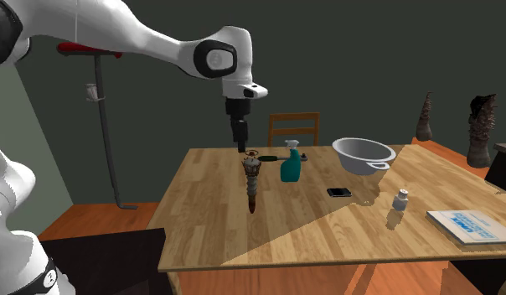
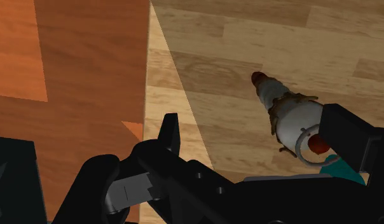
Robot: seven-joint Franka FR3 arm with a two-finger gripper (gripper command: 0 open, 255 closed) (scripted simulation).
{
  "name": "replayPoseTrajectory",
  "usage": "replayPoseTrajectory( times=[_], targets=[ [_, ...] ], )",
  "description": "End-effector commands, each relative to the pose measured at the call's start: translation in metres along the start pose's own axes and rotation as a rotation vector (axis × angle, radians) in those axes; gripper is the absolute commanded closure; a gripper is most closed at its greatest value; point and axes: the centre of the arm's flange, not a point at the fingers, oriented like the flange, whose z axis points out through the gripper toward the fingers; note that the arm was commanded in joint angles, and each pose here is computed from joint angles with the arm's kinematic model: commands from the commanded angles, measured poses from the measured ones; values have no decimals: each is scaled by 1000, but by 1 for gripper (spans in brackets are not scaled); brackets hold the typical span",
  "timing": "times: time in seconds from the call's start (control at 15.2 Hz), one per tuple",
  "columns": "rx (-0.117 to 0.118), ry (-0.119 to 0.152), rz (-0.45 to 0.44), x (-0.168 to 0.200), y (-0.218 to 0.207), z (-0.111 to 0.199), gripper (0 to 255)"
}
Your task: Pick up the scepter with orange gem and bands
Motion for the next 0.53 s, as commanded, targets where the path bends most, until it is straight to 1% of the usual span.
replayPoseTrajectory(
  times=[0.0,0.46],
  targets=[
    [-3,-9,-12,19,-21,11,0],
    [-16,-40,-56,80,-84,53,0]
  ],
)
